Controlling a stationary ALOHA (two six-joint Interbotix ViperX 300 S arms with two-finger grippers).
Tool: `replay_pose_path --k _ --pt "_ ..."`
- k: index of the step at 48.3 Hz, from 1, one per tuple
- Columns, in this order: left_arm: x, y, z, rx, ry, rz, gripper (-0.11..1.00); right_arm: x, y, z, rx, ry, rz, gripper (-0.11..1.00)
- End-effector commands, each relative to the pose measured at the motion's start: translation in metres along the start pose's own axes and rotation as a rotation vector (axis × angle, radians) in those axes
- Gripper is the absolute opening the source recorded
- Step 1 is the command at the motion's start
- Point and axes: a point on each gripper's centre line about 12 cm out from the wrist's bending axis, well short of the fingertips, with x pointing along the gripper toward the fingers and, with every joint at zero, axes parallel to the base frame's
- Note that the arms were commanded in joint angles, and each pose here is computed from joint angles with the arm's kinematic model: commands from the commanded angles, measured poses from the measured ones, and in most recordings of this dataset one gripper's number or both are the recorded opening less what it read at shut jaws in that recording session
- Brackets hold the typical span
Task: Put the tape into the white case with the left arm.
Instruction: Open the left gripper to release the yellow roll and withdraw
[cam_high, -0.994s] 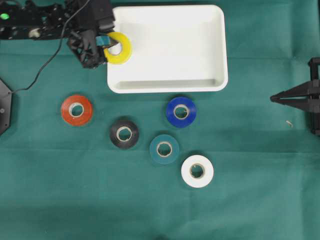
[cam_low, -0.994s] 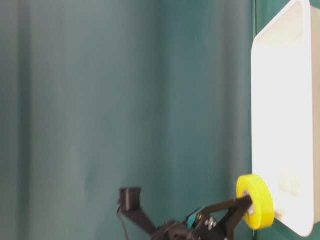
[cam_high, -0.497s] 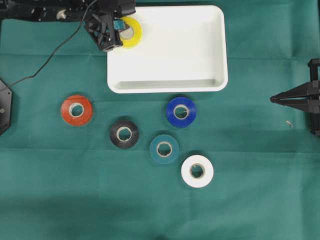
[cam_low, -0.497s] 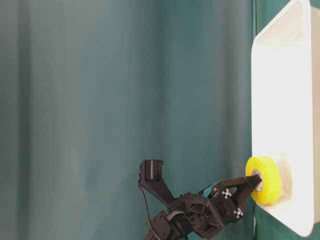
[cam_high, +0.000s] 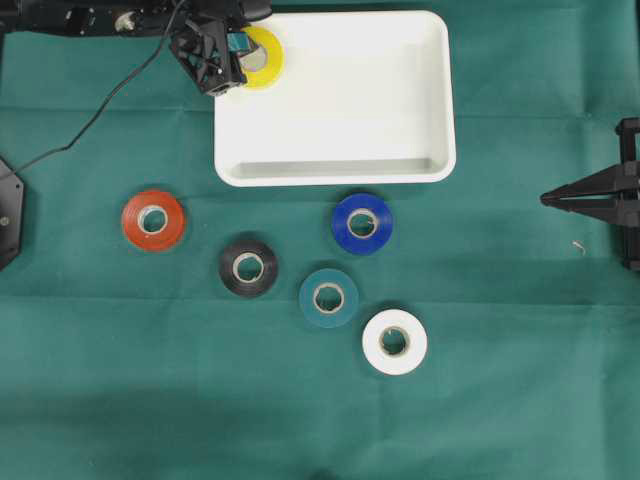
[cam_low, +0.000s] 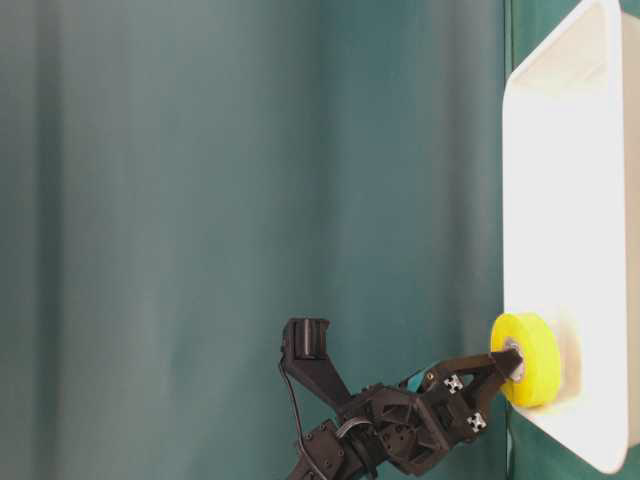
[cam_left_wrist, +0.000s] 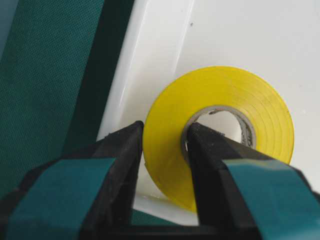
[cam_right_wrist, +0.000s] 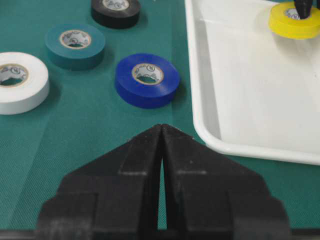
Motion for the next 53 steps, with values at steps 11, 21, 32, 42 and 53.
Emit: replay_pose_path --k 11,21,32,42,53 --pt "-0.012 0.005 0.013 -0.002 -0.051 0.018 0.94 0.001 0.000 0.004 0.000 -0.011 -0.001 -0.09" --pt "-0.015 0.005 0.012 -0.002 -0.054 0.019 0.92 0.001 0.000 0.004 0.000 -0.011 -0.001 -0.09" --pt "-0.030 0.000 0.005 -0.002 -0.057 0.014 0.92 0.001 0.000 0.004 0.000 -0.009 -0.001 -0.09" --pt "-0.067 -0.023 -0.006 0.033 -0.099 -0.012 0.92 0.001 0.000 0.005 0.000 -0.012 -0.001 -0.09" --pt "-0.101 -0.052 -0.030 0.087 -0.118 -0.060 0.92 0.000 0.000 0.005 -0.001 -0.015 -0.001 -0.09"
